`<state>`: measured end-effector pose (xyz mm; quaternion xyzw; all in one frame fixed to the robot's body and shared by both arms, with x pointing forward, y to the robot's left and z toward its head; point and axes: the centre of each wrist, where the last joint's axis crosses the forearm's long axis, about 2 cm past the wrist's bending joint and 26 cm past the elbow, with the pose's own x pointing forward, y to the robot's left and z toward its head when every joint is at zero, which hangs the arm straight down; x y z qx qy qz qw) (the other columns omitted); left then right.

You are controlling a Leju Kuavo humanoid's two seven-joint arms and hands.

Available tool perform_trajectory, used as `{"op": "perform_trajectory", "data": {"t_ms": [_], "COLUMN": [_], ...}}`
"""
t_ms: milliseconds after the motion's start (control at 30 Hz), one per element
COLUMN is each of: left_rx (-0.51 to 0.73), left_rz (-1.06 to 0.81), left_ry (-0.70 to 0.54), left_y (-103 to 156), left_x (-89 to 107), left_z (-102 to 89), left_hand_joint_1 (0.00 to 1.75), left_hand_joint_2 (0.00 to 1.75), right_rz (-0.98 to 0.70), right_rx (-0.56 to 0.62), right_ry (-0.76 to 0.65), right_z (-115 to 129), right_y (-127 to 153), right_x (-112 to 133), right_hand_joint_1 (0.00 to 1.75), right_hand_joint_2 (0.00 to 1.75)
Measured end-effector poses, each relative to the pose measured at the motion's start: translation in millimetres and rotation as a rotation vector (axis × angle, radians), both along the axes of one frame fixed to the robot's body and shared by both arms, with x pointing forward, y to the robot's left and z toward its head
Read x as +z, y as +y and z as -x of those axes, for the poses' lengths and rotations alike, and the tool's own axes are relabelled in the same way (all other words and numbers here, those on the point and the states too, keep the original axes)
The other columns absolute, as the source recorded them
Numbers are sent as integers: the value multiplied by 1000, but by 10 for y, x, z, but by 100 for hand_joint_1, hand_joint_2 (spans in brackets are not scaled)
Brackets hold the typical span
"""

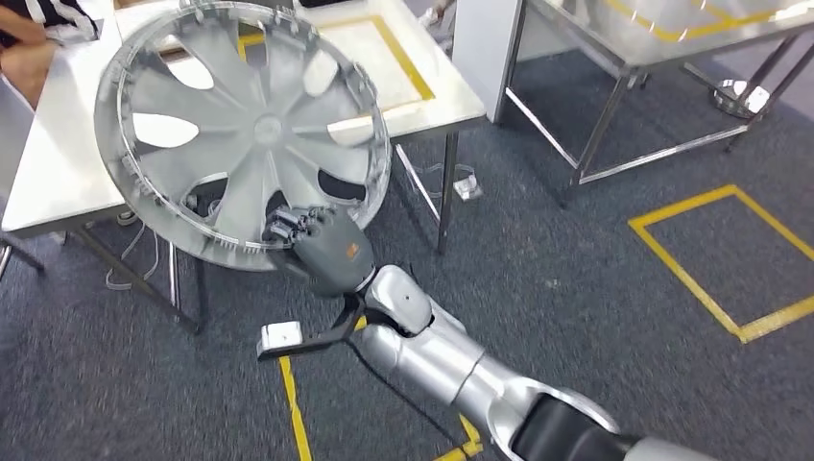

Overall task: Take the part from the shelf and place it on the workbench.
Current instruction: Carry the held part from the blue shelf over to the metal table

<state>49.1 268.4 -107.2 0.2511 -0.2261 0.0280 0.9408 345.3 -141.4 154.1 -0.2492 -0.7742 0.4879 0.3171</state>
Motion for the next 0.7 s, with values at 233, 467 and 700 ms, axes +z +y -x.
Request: {"op": "perform_trajectory", "data": {"t_ms": [233, 467, 700], "left_rx": [-3, -17, -23], "left_rz": [1, 2, 7], "left_ry": [0, 1, 1], "left_y": [-4, -17, -23], "left_x": [-2, -1, -1], "left_z": [20, 9, 13], "left_hand_joint_1": [0, 0, 0], "left_hand_joint_2": [175, 175, 175], "right_rz": [5, 5, 15], "right_rx": [-5, -12, -36], "right_ry": [14, 4, 29], "right_z": [37, 53, 138], "right_y": [-30, -71, -174], "right_x": [-62, -62, -190], "right_hand_joint_1": [175, 175, 175], "right_hand_joint_2": [175, 175, 175]}}
